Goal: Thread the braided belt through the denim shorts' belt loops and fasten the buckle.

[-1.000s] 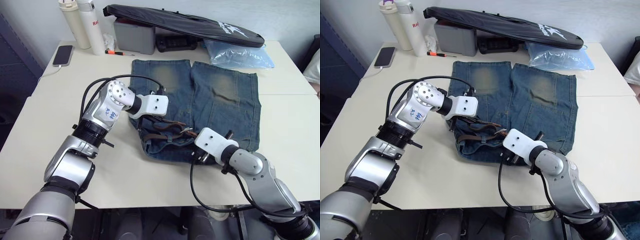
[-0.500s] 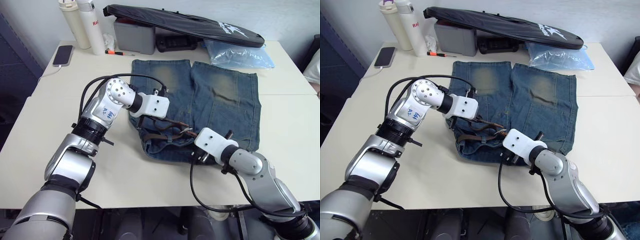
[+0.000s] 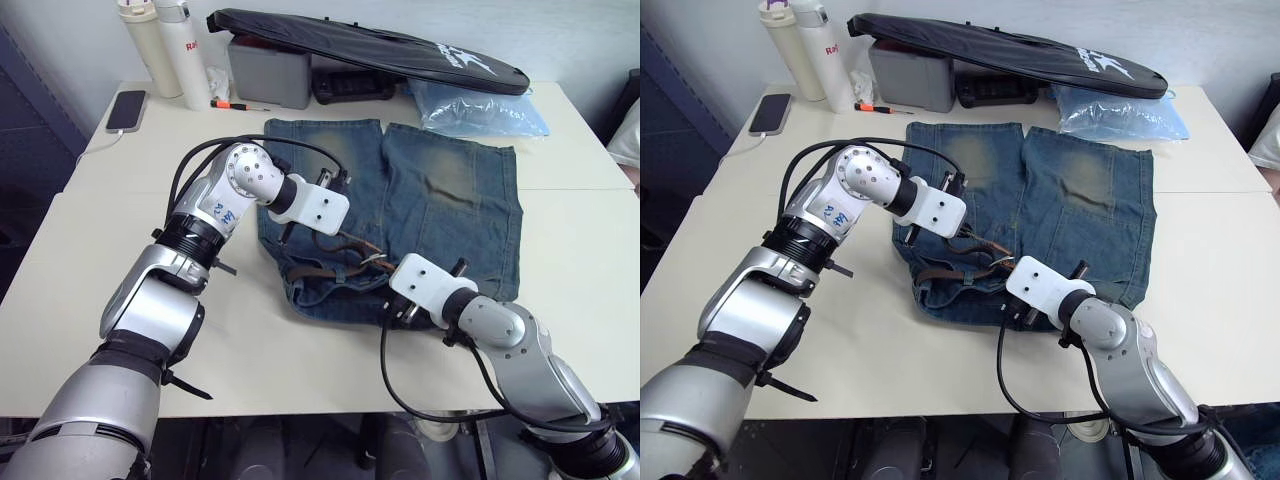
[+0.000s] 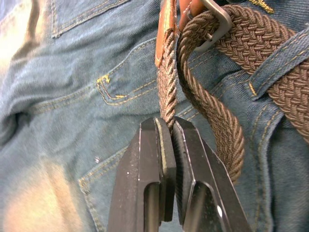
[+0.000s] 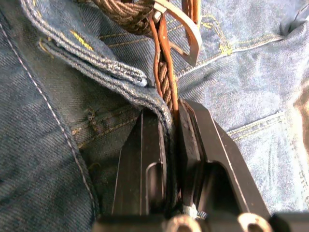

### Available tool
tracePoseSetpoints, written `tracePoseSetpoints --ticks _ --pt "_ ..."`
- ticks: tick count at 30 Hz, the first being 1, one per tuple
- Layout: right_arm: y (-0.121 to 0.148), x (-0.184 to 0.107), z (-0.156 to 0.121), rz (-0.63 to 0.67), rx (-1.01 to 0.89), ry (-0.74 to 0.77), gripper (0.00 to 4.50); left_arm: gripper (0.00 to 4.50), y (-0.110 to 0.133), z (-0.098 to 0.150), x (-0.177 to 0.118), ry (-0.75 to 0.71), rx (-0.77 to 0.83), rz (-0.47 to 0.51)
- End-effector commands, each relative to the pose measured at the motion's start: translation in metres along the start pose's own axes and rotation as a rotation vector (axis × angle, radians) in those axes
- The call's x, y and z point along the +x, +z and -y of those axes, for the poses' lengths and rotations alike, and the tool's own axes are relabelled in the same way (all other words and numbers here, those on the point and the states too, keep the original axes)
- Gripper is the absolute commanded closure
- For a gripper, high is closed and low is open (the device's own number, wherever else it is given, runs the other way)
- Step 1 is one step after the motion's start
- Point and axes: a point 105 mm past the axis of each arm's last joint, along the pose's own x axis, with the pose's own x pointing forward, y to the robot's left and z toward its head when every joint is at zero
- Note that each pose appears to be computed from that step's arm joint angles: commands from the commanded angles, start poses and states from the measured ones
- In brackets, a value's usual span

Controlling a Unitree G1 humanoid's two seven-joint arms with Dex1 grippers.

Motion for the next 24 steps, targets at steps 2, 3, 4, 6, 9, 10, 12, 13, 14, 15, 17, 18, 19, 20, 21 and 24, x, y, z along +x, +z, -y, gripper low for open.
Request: tracePoseSetpoints --ticks 2,3,4,6,9,10,12,13,14,15,17,18,19,20,21,24 --pt "0.004 -0.003 0.012 0.009 -0.032 -0.062 4.45 4.5 0.009 -0.011 -0.006 -0.007 0.102 -0.009" --pt "0.004 -0.003 0.012 0.009 -0.033 -0.062 4.45 4.5 0.01 -0.011 -0.006 -0.015 0.111 -0.006" --pt "0.004 -0.003 0.012 0.01 -0.034 -0.062 4.45 4.5 0.011 -0.011 -0.006 -0.022 0.121 -0.003" --pt "0.005 -0.002 0.012 0.011 -0.034 -0.061 4.45 4.5 0.012 -0.011 -0.007 -0.037 0.143 -0.004" --pt "0.005 -0.002 0.011 0.011 -0.037 -0.058 4.45 4.5 0.011 -0.012 -0.009 -0.056 0.179 -0.021" --pt "0.005 -0.002 0.011 0.011 -0.037 -0.058 4.45 4.5 0.011 -0.013 -0.009 -0.058 0.187 -0.022" --pt "0.005 -0.002 0.011 0.011 -0.038 -0.059 4.45 4.5 0.012 -0.014 -0.009 -0.062 0.2 -0.021" --pt "0.005 -0.002 0.012 0.01 -0.039 -0.06 4.45 4.5 0.013 -0.015 -0.009 -0.064 0.207 -0.02" --pt "0.005 -0.002 0.012 0.011 -0.04 -0.061 4.45 4.5 0.015 -0.015 -0.007 -0.067 0.21 -0.014" --pt "0.006 -0.002 0.012 0.012 -0.041 -0.062 4.45 4.5 0.017 -0.015 -0.005 -0.07 0.206 -0.004" --pt "0.006 -0.002 0.012 0.013 -0.041 -0.063 4.45 4.5 0.019 -0.015 -0.002 -0.071 0.184 0.012" --pt "0.006 -0.002 0.012 0.013 -0.041 -0.063 4.45 4.5 0.019 -0.015 0.0 -0.07 0.172 0.018" --pt "0.006 -0.003 0.012 0.014 -0.041 -0.064 4.45 4.5 0.019 -0.015 0.001 -0.069 0.164 0.02" --pt "0.006 -0.003 0.013 0.014 -0.039 -0.066 4.45 4.5 0.019 -0.012 0.004 -0.072 0.133 0.026" --pt "0.007 -0.003 0.013 0.014 -0.037 -0.067 4.45 4.5 0.018 -0.009 0.007 -0.074 0.112 0.03" --pt "0.008 -0.003 0.015 0.018 -0.029 -0.074 4.45 4.5 0.012 0.008 0.012 -0.135 0.018 0.015"
